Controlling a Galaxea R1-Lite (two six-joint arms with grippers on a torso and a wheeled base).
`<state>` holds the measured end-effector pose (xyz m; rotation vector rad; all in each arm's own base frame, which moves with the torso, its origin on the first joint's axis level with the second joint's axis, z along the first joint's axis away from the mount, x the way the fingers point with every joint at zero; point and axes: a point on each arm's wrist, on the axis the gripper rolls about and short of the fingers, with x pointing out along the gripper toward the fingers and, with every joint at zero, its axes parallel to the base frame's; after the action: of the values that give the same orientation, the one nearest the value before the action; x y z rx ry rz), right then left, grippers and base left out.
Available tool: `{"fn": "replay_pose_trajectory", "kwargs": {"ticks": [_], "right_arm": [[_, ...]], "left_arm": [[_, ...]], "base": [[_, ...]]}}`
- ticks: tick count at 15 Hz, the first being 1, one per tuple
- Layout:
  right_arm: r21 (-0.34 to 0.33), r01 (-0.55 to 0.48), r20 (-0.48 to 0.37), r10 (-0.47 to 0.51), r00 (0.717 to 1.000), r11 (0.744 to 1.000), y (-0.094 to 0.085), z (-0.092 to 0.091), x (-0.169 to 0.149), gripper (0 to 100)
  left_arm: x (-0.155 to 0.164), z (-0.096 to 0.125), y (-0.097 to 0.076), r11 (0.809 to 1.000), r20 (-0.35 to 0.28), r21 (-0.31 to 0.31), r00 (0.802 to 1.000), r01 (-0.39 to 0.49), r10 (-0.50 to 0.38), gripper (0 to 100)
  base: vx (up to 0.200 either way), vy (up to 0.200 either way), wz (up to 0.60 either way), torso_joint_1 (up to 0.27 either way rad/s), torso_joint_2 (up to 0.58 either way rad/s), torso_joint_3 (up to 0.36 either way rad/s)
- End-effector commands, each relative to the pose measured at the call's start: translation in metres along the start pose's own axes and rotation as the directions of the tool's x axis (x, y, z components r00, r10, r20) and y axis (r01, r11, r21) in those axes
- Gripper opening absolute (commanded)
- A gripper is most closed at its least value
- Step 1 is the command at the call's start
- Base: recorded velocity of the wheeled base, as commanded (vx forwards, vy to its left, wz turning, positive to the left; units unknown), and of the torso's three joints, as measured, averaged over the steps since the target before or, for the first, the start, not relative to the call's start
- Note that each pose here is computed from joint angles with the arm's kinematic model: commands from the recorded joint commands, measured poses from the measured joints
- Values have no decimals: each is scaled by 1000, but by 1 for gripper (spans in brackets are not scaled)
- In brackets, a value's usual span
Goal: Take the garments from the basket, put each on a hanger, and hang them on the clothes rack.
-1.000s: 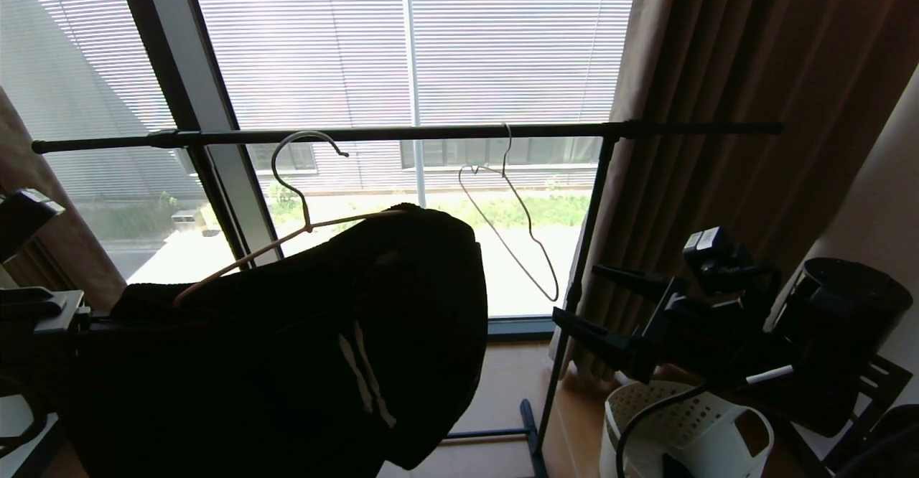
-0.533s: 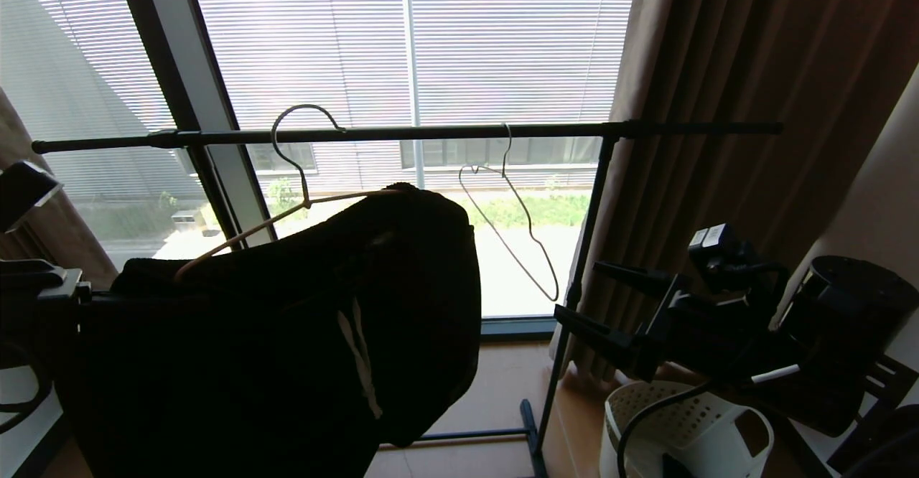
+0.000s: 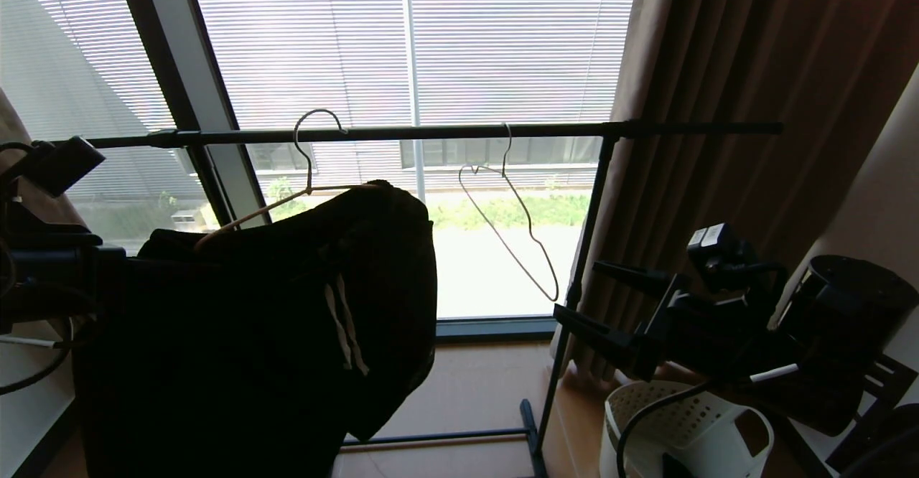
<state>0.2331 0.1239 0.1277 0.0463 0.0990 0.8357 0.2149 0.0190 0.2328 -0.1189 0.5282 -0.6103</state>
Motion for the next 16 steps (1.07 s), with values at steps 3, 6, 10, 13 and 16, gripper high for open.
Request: {"fn": "replay_pose_trajectory", "kwargs": {"ticks": [3,6,10,13,16], "right_arm": [[2,1,-4,-1,1000,1000,-1,-1,2,100],[2,3,-4,-3,1000,1000,-1,-1,2,100],[0,5,2,-5,1000,1000,-2,0,2,100],[-1,7,3,-7,1000,1000,-2,1,2,100],[0,7,2,-7,1000,1000,-3,0,2,100]], "left_arm": [[28,19,13,1000,-31,16,999,-16,16,0],[51,29,15,1000,-56,2,998,-8,8,0],[72,36,26,1000,-62,3,998,-11,11,0],[82,46,30,999,-12,-4,999,-51,51,0],[93,45,36,999,-12,-12,999,-51,50,0]], "base": [[0,0,0,0,0,0],[0,0,0,0,0,0],[0,0,0,0,0,0],[0,0,0,0,0,0],[0,0,0,0,0,0]]}}
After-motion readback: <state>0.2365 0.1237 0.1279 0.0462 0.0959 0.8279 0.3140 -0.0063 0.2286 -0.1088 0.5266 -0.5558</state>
